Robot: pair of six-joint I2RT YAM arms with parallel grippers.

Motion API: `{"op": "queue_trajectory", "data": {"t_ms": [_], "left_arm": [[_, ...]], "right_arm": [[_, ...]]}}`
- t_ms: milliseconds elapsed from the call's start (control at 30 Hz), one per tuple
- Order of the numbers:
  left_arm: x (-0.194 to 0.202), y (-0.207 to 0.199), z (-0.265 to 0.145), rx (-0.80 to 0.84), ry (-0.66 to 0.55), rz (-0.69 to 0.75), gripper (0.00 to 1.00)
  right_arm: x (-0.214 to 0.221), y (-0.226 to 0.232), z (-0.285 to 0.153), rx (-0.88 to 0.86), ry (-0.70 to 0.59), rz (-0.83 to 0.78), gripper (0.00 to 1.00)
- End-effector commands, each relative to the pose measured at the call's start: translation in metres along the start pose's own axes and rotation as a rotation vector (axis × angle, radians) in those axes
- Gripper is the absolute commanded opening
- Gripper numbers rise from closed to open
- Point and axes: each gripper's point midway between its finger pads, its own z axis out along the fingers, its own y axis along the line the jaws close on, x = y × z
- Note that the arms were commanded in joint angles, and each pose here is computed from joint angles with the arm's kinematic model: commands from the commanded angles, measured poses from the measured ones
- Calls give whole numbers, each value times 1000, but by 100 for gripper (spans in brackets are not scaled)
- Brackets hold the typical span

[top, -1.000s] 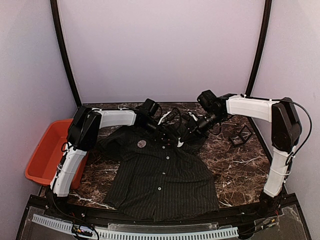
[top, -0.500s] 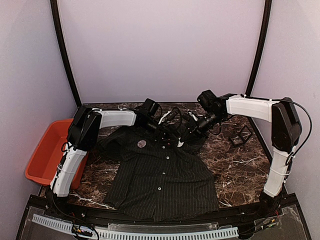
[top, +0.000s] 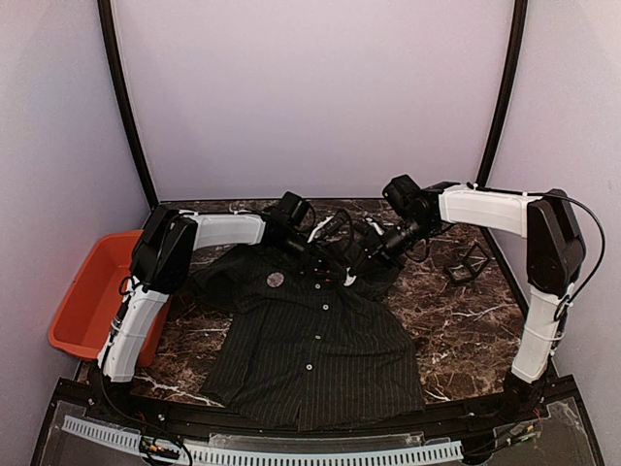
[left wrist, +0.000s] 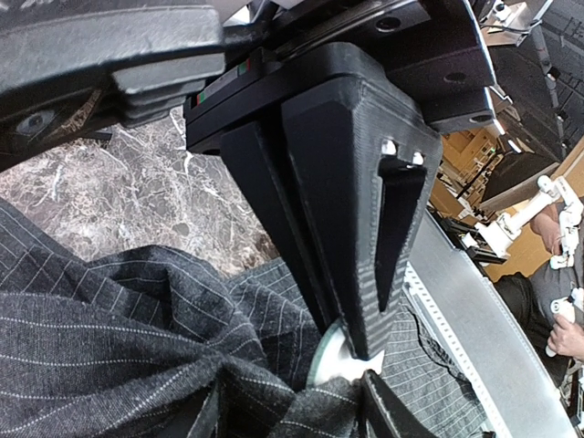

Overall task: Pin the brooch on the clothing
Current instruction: Pin the brooch to the flattened clothing.

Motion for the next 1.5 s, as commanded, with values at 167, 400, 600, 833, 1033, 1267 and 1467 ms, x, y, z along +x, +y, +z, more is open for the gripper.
{"op": "queue_trajectory", "data": {"t_ms": [167,400,600,833,1033,1267,1467], "left_arm": [[12,20,16,-135,96,4,47],[15,17,18,-129,116,17,47],[19,16,19,-152,164,41,47],[22,18,19,-178,195,53,46],[24,11,16,-164,221,81,45],[17,14,0,-176,194,73,45],[5,22,-17,-190,136,50,52]], "right_arm": [[0,59,-10,-155,-17,-149,0],[0,58,-11,-147,-21,-149,0],[-1,56,-10,-142,-20,-145,0],[-3,57,-10,-137,-21,-141,0],[-4,52,-11,-126,-23,-143,0],[-1,42,-12,-97,-21,-142,0],[1,36,-12,-70,-23,-140,0]]}}
